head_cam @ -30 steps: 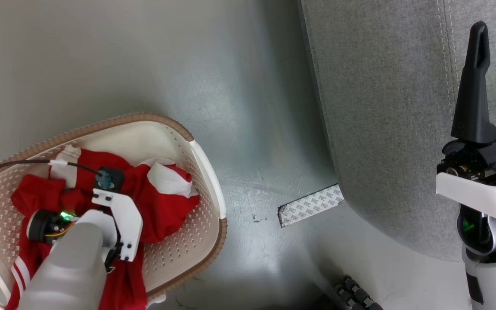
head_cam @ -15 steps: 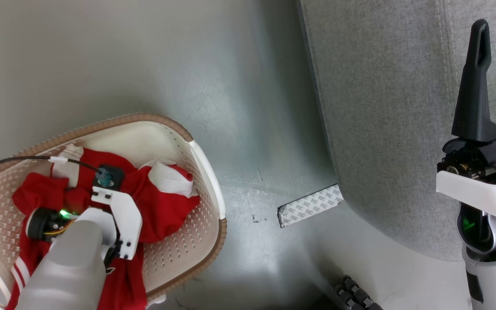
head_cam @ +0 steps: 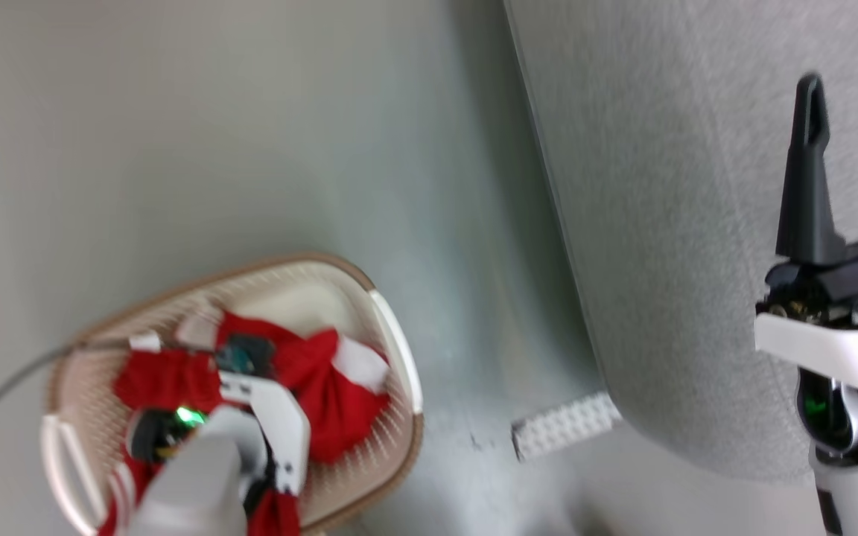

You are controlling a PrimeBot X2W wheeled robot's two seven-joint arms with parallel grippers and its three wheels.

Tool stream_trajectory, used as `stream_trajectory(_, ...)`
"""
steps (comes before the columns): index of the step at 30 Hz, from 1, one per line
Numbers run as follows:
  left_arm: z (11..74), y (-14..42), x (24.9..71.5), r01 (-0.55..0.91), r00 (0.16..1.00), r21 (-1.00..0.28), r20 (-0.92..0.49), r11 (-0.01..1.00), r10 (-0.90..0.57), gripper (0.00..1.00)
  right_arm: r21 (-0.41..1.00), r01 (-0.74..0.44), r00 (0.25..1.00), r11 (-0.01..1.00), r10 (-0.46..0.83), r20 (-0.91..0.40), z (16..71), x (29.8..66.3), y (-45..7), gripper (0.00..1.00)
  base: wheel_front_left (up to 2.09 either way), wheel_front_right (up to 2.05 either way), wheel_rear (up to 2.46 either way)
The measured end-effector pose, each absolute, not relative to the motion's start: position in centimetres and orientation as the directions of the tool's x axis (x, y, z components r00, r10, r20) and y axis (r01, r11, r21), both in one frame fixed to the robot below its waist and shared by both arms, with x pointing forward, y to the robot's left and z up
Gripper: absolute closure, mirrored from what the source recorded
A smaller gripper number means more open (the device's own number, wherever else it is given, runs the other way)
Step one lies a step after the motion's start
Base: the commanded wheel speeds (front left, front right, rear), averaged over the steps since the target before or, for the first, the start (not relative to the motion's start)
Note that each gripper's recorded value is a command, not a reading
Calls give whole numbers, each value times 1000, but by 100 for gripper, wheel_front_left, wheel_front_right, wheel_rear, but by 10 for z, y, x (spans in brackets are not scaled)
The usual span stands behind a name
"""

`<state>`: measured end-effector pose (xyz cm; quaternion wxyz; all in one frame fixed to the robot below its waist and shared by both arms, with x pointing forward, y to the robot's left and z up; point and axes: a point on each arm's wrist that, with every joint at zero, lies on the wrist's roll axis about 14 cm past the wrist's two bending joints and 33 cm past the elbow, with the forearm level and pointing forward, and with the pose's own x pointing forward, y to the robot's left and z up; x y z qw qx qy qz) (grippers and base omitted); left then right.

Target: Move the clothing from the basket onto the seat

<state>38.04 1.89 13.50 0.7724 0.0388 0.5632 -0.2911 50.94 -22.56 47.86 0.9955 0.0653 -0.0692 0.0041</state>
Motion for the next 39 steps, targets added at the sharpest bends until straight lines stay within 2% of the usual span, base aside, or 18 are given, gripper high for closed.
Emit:
stream_trajectory(10, 228, 26, 385, 470, 445, -227, -774, 853, -451, 100, 141, -64, 972, 988, 30, 233, 540, 468, -215, 0, 0, 0, 0)
stream_trajectory(16, 295, 15, 390, 478, 587, -237, -630, 846, -509, 100, 149, -105, 954, 983, 57, 293, 571, 439, -204, 0, 0, 0, 0)
stream_trajectory(25, 394, 22, 408, 473, 773, -213, -365, 855, -519, 100, 163, -185, 922, 969, 115, 369, 603, 406, -179, 0, 0, 0, 0)
stream_trajectory(32, 488, 39, 427, 468, 866, -211, -85, 858, -493, 100, 172, -247, 903, 954, 162, 397, 613, 389, -157, 0, 0, 0, 0)
stream_trajectory(39, 585, 47, 432, 491, 869, -186, 171, 851, -464, 100, 191, -281, 897, 941, 186, 401, 614, 377, -143, 0, 0, 0, 0)
